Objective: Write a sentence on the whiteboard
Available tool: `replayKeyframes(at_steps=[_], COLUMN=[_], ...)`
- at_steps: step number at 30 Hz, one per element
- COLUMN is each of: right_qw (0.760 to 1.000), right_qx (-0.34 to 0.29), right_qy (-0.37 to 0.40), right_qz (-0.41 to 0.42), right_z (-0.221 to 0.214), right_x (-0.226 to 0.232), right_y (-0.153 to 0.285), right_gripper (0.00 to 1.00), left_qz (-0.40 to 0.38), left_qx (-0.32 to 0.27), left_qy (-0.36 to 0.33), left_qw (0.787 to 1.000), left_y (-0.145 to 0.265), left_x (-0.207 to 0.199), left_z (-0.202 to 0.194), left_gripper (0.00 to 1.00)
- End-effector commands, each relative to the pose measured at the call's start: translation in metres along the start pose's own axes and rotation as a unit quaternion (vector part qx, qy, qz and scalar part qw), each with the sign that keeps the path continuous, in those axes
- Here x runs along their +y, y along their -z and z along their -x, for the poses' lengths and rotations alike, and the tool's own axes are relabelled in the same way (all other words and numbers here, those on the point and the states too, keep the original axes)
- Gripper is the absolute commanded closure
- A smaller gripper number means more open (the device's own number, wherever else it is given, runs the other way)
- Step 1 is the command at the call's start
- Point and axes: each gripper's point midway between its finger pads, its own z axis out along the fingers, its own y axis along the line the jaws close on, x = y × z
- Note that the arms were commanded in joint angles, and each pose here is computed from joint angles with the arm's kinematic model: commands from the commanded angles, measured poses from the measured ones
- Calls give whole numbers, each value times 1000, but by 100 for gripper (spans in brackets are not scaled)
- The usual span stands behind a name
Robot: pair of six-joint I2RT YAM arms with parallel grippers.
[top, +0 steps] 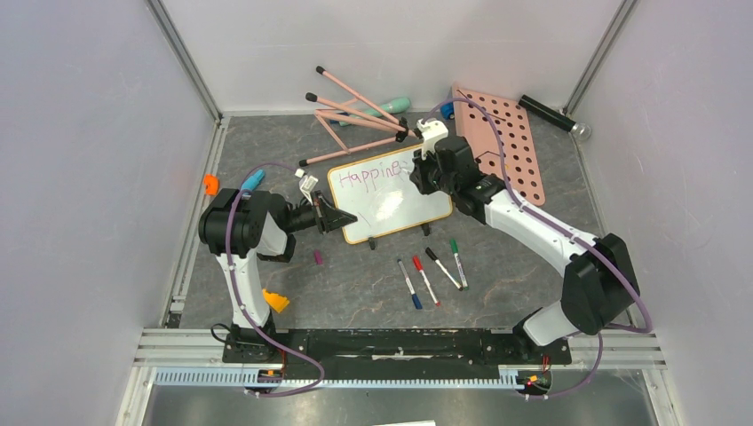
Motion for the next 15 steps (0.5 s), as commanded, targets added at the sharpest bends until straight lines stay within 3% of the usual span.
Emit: replayKeyframes(at_steps=[1,15], right_qw=[999,1000], right_qx=[-22,2], right_qy=[5,10], right_qz=[-47,-23], right_z=[14,-3], right_x=[-18,-11], right_y=[10,13], right_gripper=[100,100], left_qz=[12,12], left_qx=[-6,-6], left_qy=[-95,-95], left_qw=[995,995], left_y=[1,1], left_x=[12,12], left_z=[-5,-5], left_gripper=[93,93])
